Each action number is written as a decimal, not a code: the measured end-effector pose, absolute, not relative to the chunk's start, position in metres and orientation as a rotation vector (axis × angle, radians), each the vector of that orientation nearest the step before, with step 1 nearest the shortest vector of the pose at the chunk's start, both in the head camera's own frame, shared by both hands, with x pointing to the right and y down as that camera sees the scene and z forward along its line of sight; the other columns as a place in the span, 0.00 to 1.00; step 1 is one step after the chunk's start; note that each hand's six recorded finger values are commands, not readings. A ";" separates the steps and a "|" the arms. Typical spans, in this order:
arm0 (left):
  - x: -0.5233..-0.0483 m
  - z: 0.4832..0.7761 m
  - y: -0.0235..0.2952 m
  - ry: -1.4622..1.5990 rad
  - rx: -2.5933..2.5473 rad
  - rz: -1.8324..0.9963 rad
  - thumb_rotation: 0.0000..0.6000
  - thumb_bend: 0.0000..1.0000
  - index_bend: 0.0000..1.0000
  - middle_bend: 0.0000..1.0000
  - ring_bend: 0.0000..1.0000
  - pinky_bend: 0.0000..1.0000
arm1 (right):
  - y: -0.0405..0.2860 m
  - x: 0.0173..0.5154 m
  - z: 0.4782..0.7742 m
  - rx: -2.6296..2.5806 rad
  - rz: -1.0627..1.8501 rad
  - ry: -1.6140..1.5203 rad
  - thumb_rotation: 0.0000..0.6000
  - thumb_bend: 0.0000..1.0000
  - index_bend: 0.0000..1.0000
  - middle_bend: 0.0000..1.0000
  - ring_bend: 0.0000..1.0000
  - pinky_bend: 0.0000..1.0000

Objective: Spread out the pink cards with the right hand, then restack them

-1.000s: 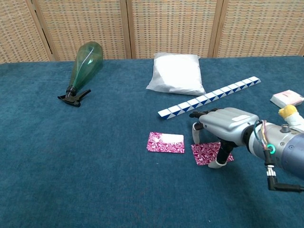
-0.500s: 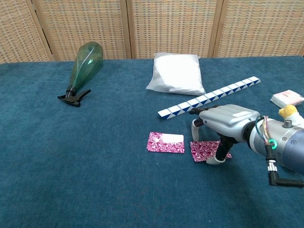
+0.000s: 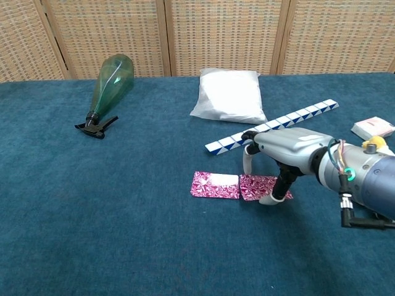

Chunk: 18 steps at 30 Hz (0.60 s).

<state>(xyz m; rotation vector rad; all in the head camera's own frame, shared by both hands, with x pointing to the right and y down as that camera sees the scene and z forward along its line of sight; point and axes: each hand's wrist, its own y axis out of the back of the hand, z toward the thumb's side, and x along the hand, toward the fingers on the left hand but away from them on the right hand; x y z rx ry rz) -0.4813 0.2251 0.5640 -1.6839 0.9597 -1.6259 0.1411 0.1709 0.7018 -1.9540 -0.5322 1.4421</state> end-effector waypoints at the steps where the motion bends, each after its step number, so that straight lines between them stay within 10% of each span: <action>1: -0.481 0.564 0.225 0.960 -1.684 -1.626 1.00 0.22 0.00 0.00 0.00 0.00 | 0.170 0.140 0.701 -1.955 1.440 -0.534 1.00 0.26 0.47 0.00 0.00 0.04; 18: -0.482 0.564 0.225 0.968 -1.695 -1.627 1.00 0.22 0.00 0.00 0.00 0.00 | 0.161 0.086 0.700 -1.959 1.463 -0.553 1.00 0.26 0.47 0.00 0.00 0.04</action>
